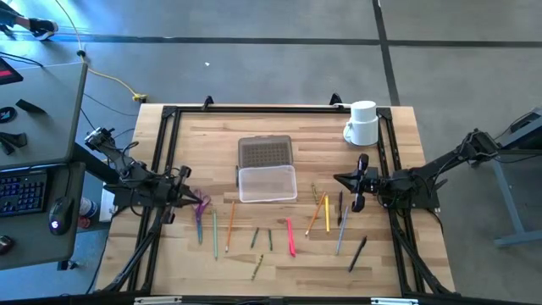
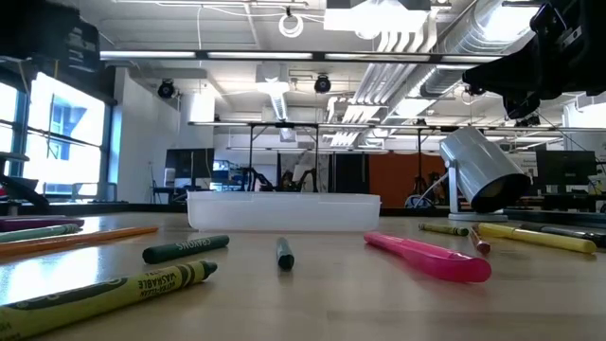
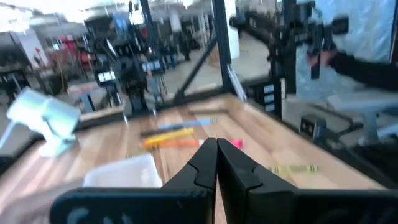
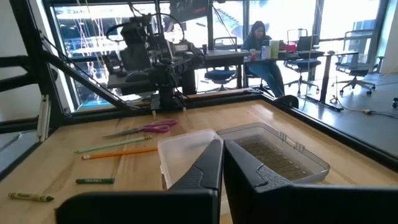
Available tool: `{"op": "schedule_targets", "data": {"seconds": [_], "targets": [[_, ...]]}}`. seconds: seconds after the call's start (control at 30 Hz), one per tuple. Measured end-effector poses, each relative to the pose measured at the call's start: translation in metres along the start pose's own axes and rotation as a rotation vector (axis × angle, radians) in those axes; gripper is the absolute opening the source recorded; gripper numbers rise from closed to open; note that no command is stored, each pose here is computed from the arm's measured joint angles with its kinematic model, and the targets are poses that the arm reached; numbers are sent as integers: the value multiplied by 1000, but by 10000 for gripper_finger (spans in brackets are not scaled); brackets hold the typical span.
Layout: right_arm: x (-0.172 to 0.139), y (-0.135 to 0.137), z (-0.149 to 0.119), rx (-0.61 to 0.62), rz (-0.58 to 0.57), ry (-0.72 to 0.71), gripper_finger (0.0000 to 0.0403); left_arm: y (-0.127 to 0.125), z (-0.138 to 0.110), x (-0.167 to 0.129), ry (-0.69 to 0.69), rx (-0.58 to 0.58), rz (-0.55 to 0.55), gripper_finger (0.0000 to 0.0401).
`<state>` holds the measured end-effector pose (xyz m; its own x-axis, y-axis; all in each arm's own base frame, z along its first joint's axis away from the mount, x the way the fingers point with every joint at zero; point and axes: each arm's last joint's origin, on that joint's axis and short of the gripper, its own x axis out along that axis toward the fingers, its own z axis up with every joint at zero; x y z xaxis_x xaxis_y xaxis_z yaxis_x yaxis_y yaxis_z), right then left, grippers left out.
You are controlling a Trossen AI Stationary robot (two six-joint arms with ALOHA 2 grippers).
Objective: Pick & place school supplies into a supply box
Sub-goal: Put the top light green crayon into the gray supply box
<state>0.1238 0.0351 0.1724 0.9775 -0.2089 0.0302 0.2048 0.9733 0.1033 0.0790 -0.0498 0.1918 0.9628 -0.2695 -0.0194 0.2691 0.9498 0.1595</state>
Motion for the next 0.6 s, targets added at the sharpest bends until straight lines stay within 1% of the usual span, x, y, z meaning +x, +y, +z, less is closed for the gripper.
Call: {"op": "schedule_targets", "data": {"seconds": [0.13, 0.23, 0.33, 0.4, 0.47, 0.57, 0.6], "targets": [[0, 0, 3, 32, 1, -24, 0, -1, -6, 0, 56, -8, -2, 46], [0, 0, 7, 18, -2, -66, 0, -1, -6, 0, 58, -3, -2, 46], [-1, 1, 12, 38, 12, -106, 0, 0, -6, 0, 56, -2, 14, 46], [-1, 1, 13, 44, 23, -118, 0, 1, -6, 0, 65, 1, 68, 46], [-1, 1, 13, 37, 21, -120, 0, 4, -6, -1, 74, -13, 165, 46], [-1, 0, 14, -16, -2, -129, 0, 9, -7, -2, 76, -122, 343, 46], [-1, 0, 15, -40, -13, -136, 0, 10, -7, -2, 73, -148, 384, 47]]}}
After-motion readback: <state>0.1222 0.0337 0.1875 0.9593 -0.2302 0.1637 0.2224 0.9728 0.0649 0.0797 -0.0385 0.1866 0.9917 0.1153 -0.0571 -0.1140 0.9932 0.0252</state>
